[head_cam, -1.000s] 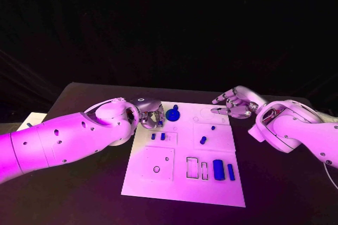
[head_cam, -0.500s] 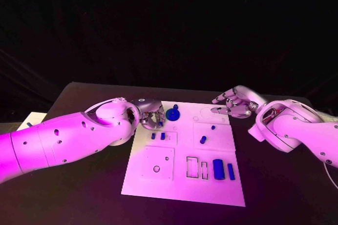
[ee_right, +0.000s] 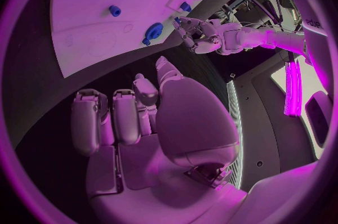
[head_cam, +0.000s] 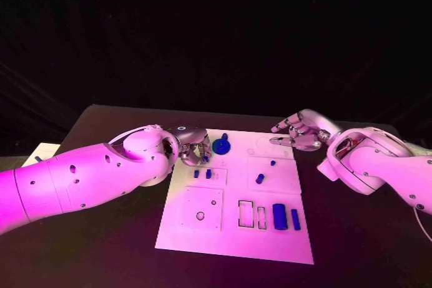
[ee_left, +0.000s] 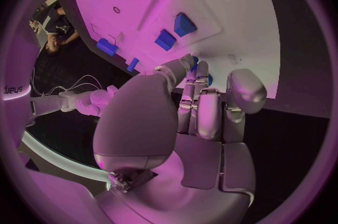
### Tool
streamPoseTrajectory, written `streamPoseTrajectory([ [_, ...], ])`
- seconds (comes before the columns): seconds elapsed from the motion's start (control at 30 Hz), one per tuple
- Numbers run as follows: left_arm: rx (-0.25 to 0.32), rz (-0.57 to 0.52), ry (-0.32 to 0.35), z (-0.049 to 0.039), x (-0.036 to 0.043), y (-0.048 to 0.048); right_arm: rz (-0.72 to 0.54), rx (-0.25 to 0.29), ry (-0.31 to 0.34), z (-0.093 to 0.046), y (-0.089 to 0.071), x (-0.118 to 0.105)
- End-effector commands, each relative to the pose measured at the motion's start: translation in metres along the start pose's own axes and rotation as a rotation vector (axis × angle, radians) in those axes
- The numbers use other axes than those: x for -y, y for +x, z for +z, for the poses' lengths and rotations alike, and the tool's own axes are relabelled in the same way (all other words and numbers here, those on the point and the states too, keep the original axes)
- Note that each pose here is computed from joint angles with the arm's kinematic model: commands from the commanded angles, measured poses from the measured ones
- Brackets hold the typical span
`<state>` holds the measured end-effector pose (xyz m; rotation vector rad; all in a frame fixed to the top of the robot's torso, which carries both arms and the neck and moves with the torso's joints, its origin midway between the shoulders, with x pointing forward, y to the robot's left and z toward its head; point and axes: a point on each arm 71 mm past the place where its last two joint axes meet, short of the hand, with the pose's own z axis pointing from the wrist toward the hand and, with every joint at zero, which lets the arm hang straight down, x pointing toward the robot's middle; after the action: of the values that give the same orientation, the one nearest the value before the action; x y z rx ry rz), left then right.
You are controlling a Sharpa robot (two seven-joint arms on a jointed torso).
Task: Assemble the parts on the task board
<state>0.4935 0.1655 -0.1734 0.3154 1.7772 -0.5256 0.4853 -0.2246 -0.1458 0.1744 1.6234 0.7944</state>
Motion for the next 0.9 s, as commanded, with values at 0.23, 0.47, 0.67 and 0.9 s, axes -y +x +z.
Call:
streamPoseTrajectory([
  [0.23, -0.040, 0.006, -0.009, 0.0012, 0.0007, 0.0032, -0.006, -0.012, -0.007, 0.0003, 0.0015, -0.0011],
  [0.47, -0.047, 0.008, -0.017, 0.0025, -0.0007, 0.0043, -0.005, -0.012, -0.008, 0.0003, 0.0016, -0.0014],
  [0.67, -0.052, 0.010, -0.023, 0.0037, -0.0006, 0.0054, -0.005, -0.013, -0.009, 0.0004, 0.0019, -0.0018],
  [0.9, -0.060, 0.012, -0.035, 0.0039, -0.0028, 0.0063, -0.004, -0.014, -0.010, 0.0004, 0.0021, -0.0022],
])
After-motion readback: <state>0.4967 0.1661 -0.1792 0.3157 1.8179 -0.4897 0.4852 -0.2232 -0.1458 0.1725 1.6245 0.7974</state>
